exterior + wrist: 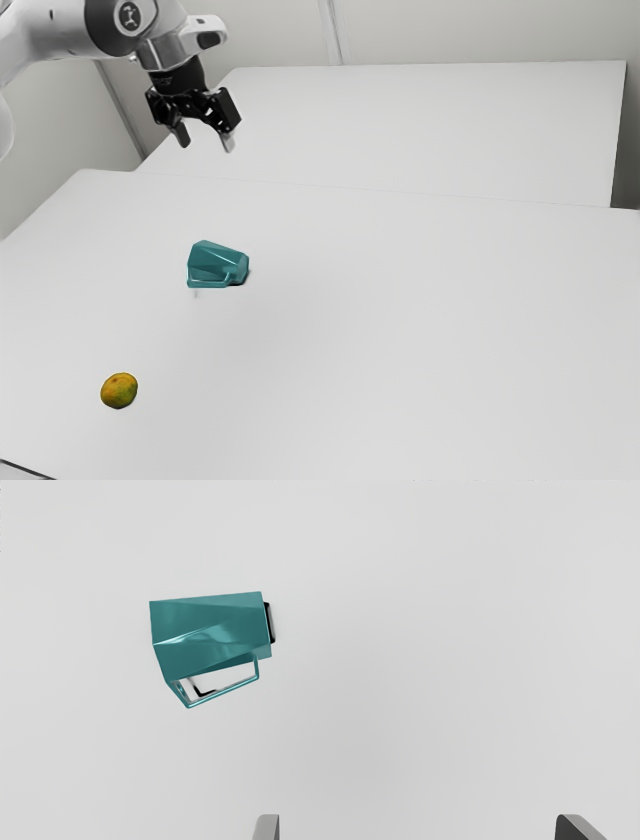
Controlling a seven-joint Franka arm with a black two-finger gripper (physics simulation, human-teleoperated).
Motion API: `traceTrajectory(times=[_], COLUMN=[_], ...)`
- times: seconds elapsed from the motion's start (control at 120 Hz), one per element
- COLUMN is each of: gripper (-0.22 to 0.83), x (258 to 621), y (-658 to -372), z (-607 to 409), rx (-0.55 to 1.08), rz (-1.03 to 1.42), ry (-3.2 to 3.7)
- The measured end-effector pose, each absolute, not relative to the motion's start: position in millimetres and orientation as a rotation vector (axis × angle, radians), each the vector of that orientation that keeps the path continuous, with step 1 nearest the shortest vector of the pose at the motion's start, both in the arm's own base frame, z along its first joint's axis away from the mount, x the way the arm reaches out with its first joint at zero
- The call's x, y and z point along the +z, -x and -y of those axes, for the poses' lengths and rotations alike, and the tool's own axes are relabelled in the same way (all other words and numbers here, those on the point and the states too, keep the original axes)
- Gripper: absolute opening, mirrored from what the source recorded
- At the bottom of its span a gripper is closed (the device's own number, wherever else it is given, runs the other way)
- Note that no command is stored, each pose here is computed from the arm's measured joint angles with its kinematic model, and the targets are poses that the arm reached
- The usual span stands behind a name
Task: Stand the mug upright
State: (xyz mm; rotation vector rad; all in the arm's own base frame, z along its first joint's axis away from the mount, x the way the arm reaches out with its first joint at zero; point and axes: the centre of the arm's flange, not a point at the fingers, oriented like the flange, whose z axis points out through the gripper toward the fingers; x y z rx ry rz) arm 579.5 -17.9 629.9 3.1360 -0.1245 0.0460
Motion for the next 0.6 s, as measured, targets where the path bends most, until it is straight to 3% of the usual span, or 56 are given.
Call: traceTrajectory(times=[0.367, 0.6], gripper=[0.62, 0.61], x=[627.9, 568.4], y=[-579.0, -574.4], z=[15.6, -13.0], rx=[0.048, -0.110], rz=[0.125, 0.019], ry=[-3.132, -3.046])
